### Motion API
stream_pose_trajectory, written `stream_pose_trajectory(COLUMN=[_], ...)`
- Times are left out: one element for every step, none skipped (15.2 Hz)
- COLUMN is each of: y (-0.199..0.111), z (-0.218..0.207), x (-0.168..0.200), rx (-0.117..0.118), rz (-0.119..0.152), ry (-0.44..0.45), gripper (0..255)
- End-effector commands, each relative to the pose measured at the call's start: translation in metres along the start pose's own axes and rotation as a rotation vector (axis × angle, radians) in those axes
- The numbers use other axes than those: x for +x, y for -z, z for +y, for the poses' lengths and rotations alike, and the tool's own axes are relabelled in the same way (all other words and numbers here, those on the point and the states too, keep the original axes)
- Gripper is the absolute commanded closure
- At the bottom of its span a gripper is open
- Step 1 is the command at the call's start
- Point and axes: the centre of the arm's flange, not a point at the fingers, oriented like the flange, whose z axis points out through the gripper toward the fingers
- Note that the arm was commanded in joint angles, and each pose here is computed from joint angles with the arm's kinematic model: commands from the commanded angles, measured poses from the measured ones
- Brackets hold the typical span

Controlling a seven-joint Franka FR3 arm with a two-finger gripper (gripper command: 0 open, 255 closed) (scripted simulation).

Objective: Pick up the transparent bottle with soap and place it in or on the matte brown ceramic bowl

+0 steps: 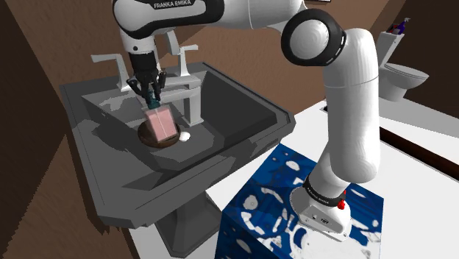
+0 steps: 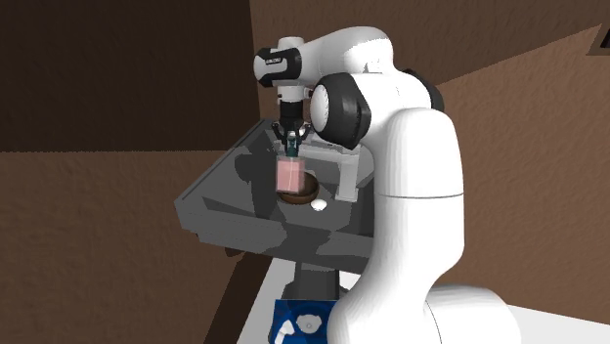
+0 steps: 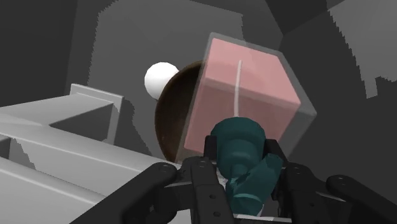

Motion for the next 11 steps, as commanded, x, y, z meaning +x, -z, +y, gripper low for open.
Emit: stream_pose_trajectory(y=[-0.0034, -0.0034, -0.0034, -0.0034, -0.0034, -0.0034, -0.0037, -0.0028, -0.0027, -0.0031, -0.0031], z=[0.0021, 0.0021, 0.0021, 0.0021, 0.0021, 0.0021, 0.0004, 0.0011, 0.0001, 0.0001, 0.0001], x=[0.0072, 0.0072, 0.0072, 0.0072, 0.0072, 0.0072, 0.0061, 0.0063, 0.0067, 0.0073, 0.0076], rx=[0.006, 0.006, 0.006, 0.006, 0.006, 0.006, 0.006, 0.006, 0.007, 0.007, 0.007], rz=[0.023, 0.023, 0.023, 0.023, 0.023, 0.023, 0.023, 0.023, 0.023, 0.023, 0.023], ry=[-0.006, -0.006, -0.006, -0.006, -0.006, -0.006, -0.006, -0.006, -0.006, -0.006, -0.006], gripper=[255, 255, 255, 255, 255, 255, 0, 0, 0, 0, 0])
